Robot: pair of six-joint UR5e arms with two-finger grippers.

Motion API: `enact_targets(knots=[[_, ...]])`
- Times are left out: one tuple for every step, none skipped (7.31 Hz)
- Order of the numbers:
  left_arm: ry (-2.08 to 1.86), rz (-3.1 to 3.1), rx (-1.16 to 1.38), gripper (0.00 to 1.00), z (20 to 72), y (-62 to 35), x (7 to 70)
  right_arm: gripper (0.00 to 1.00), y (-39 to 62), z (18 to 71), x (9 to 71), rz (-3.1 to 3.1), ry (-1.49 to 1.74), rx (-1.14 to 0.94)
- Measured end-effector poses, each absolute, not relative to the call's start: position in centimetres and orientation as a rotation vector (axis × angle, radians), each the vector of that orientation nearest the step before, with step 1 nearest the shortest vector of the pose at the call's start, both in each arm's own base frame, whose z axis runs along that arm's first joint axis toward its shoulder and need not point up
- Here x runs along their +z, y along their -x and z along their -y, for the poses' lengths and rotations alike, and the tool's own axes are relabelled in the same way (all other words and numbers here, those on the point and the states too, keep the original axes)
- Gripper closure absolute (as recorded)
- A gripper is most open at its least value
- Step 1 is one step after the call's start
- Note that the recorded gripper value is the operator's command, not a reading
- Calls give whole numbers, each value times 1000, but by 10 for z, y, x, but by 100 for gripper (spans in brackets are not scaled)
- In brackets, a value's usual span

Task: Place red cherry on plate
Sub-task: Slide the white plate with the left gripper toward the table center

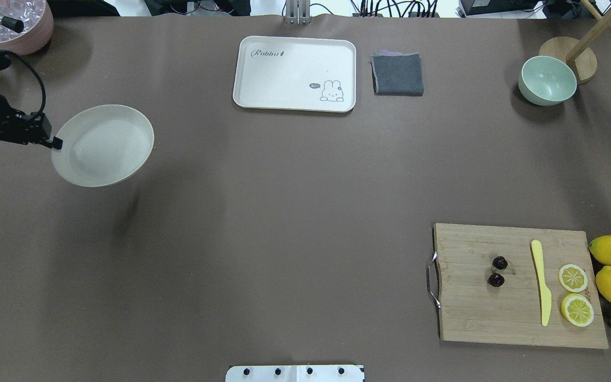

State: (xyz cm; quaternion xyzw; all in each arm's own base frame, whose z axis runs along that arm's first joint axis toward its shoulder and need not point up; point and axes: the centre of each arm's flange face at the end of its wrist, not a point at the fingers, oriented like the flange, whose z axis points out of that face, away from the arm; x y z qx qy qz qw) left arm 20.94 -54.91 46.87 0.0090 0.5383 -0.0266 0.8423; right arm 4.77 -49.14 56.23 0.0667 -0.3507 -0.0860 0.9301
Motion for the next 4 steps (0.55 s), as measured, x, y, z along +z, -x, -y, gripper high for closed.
enact_targets(knots=[[-1, -1147, -92, 100, 558, -226, 429, 0, -48, 491, 562, 718, -137, -176], [14, -1145, -125, 100, 559, -271, 390, 0, -48, 491, 562, 717, -138, -177], [19, -1137, -150, 100, 551, -332, 353, 0, -48, 491, 562, 716, -138, -178], [23, -1134, -171, 100, 539, -382, 325, 0, -48, 491, 562, 714, -139, -178]])
